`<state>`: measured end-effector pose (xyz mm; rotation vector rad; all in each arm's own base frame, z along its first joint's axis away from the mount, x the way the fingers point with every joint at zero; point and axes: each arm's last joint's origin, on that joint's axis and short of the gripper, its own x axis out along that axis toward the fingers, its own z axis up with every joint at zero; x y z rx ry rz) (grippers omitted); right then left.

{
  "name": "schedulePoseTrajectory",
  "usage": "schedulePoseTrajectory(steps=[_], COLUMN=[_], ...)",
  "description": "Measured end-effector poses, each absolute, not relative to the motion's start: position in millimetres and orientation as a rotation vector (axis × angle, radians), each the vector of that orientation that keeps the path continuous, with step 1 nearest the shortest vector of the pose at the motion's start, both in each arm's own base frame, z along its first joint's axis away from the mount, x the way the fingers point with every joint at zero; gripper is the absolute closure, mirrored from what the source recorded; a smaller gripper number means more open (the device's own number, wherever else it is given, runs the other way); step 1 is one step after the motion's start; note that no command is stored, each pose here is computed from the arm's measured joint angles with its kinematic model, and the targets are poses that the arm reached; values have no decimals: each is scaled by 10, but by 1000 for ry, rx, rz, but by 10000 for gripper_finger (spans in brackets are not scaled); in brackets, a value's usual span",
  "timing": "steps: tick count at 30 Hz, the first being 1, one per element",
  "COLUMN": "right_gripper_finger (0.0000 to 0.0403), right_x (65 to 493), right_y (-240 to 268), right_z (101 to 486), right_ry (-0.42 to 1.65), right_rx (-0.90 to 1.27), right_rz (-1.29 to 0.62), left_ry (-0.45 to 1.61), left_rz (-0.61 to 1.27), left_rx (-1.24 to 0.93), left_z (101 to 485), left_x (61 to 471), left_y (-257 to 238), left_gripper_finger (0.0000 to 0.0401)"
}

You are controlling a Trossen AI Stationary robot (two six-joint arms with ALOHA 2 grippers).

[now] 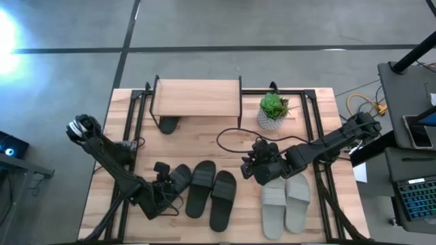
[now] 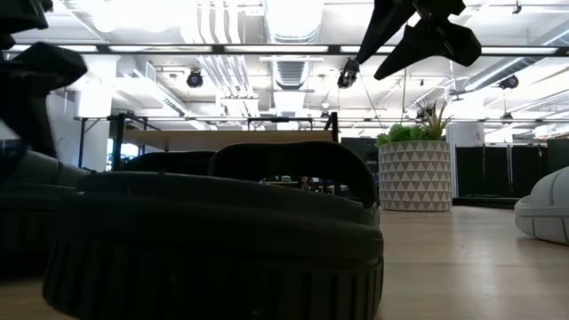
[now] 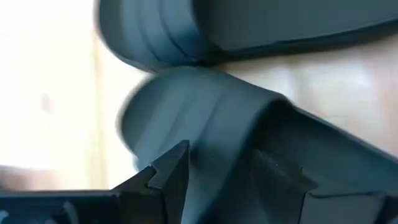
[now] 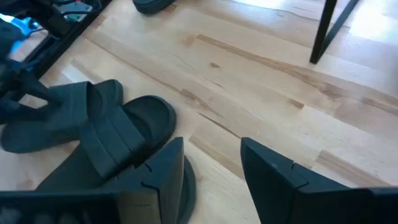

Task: Pick and place slides into the shelf
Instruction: Put the black slide under the shelf

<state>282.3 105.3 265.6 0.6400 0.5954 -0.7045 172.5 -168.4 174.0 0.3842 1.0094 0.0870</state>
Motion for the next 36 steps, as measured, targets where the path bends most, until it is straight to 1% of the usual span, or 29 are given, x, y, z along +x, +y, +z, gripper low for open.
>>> schedulePoseTrajectory(steps=[5,8,10,13,17,18,22,24,27,32,34,36], right_gripper_finger=[246,246,246,246,246,246,246,246,246,246,246,246], right_x=[2824,2825,2826,2828,2834,2834,2839,2842,2846,2848,2849,2849], right_y=[1037,1035,1034,1030,1016,1014,1001,992,981,981,983,987], right_z=[2651,2651,2650,2645,2643,2642,2642,2642,2642,2642,2642,2640], right_ry=[605,606,612,630,637,637,635,635,632,636,637,644], right_rx=[642,643,648,659,666,666,668,669,674,681,694,714], right_rz=[-708,-708,-704,-695,-694,-695,-699,-702,-707,-703,-702,-698], left_ry=[953,940,950,992,1054,1056,957,942,934,844,854,893], left_rz=[141,185,202,222,265,283,434,478,463,438,429,464], left_rx=[573,621,635,677,728,730,778,771,728,707,688,708], left_z=[1704,1649,1610,1578,1631,1655,1704,1713,1678,1663,1658,1644], left_x=[1813,1840,1863,1858,1836,1836,1857,1913,2026,2269,2328,2340], left_y=[-1729,-1731,-1718,-1669,-1529,-1483,-1242,-1112,-936,-654,-517,-370], left_gripper_finger=[251,254,266,302,378,389,390,389,389,389,389,389])
